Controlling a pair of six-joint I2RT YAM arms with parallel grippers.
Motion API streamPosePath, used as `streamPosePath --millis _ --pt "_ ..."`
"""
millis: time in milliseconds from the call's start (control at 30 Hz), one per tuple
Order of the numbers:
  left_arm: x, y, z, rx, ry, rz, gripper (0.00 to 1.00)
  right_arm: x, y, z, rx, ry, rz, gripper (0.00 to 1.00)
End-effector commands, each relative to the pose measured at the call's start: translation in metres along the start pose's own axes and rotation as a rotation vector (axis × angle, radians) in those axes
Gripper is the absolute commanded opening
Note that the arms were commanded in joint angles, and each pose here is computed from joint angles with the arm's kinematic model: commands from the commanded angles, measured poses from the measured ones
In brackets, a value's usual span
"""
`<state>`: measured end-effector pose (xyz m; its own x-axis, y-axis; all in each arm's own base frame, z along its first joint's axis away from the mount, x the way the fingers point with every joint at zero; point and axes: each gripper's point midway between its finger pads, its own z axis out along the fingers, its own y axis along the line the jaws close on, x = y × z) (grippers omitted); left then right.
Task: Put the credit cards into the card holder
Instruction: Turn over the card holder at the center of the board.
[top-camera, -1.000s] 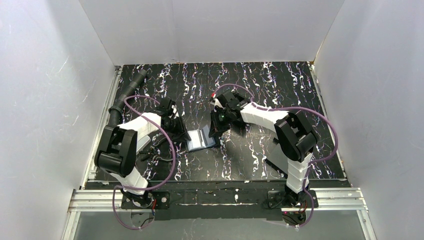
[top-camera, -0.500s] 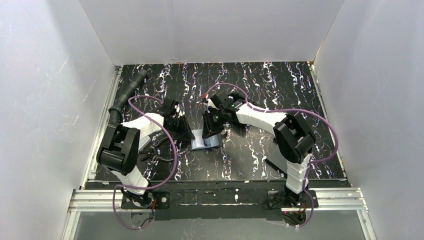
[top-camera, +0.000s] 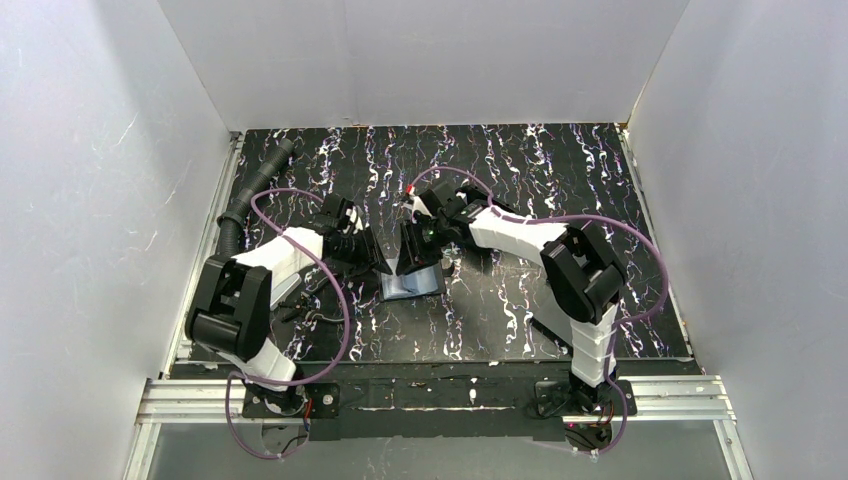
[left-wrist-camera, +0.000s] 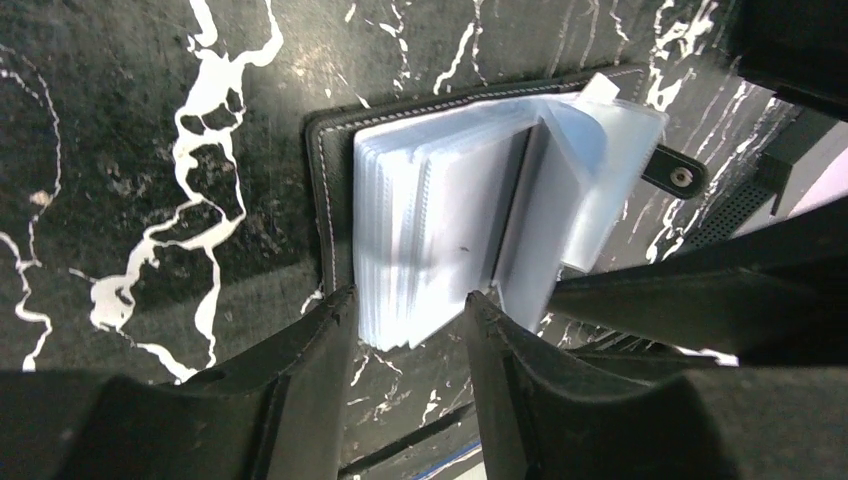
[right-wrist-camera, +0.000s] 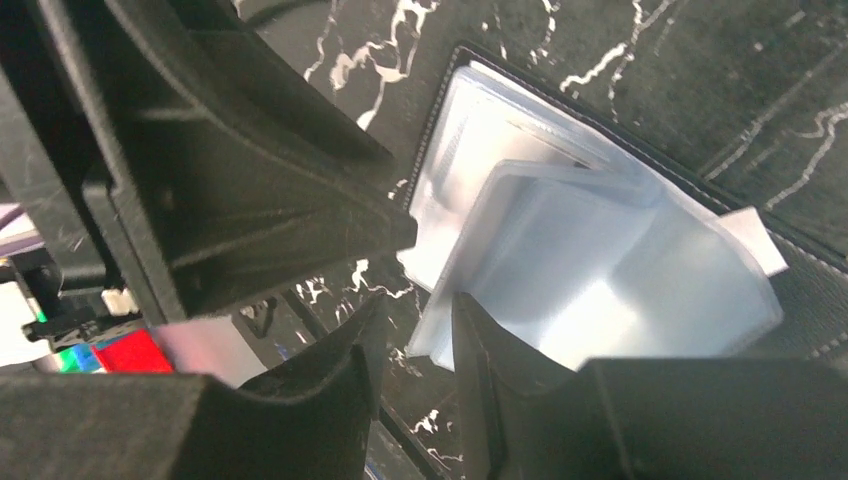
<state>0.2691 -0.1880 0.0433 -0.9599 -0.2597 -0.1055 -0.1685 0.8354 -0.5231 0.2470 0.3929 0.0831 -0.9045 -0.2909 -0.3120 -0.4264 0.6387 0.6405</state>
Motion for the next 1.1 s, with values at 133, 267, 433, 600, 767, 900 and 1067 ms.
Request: streamPosePath --millis 133,267,433,600,767,900,1067 --pt "-0.001 -0.009 -0.031 0.020 -0.047 0.027 0.43 -0.009 0.007 0.013 -0.074 -0.030 0.019 0.44" --pt "-0.003 -0.007 -0.033 0.015 -0.058 0.019 0.43 -0.008 0.003 0.015 -0.067 -0.034 0.030 0.46" --pt "-0.004 -0.008 -0.035 0.018 -0.060 0.018 0.36 -0.003 -0.011 0.015 -0.039 -0.040 0.067 0.35" --pt "-0.002 -0.018 -0.033 0.071 -0.029 0.014 0.38 0.003 -0.016 0.018 -0.041 -0.030 0.083 0.21" --pt "-0.004 -0.045 -0.035 0.195 -0.010 0.024 0.38 0.004 -0.020 0.020 -0.030 -0.031 0.087 0.07" --pt "-0.001 -0.063 -0.025 0.267 0.029 0.012 0.34 0.004 -0.024 0.017 0.000 -0.035 0.078 0.05" --pt "-0.002 -0.052 0.000 0.226 0.063 -0.018 0.28 0.002 -0.027 0.010 0.043 -0.049 0.059 0.05"
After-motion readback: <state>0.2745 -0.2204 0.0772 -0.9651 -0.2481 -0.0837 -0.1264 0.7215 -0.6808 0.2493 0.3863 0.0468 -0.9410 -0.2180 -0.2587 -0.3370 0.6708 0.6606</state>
